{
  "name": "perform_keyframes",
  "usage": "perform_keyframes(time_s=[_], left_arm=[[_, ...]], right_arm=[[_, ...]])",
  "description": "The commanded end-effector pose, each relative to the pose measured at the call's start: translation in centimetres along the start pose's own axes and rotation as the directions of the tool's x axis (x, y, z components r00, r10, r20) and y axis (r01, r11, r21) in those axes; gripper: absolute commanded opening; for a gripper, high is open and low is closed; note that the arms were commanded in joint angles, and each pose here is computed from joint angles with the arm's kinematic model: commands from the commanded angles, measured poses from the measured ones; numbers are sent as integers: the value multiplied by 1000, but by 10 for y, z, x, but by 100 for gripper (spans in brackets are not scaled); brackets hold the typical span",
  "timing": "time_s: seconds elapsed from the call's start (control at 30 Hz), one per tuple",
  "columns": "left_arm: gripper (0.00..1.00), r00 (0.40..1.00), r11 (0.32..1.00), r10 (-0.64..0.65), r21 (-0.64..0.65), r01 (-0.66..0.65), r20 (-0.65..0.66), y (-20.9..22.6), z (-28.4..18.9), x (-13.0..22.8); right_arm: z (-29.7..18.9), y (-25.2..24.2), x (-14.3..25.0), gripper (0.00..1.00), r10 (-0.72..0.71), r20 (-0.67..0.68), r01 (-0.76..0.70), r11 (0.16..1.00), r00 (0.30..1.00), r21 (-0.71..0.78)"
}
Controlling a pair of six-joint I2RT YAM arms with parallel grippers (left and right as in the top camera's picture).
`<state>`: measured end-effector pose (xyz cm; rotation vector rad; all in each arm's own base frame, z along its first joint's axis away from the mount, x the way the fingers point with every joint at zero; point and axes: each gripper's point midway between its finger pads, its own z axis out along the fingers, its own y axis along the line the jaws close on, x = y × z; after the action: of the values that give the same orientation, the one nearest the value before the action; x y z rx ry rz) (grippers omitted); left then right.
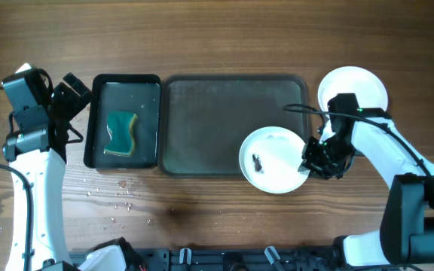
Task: Clean dirty plates on tray and stack at the side
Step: 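Drag the stained plate left onto the dark tray center, right gripper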
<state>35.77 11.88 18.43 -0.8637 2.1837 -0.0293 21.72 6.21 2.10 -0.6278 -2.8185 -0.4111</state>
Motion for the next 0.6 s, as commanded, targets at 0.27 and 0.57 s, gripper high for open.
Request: perform_keyframes(time_s=[0.27,0.57], left_arm=[[100,1000,1000,-16,12,16,14,-2,-3,-6],[100,1000,1000,-16,12,16,14,-2,-3,-6]], right_arm=[[6,5,5,10,-20,-2,20,999,1000,31],[6,11,-4,4,-35,35,34,999,999,11]])
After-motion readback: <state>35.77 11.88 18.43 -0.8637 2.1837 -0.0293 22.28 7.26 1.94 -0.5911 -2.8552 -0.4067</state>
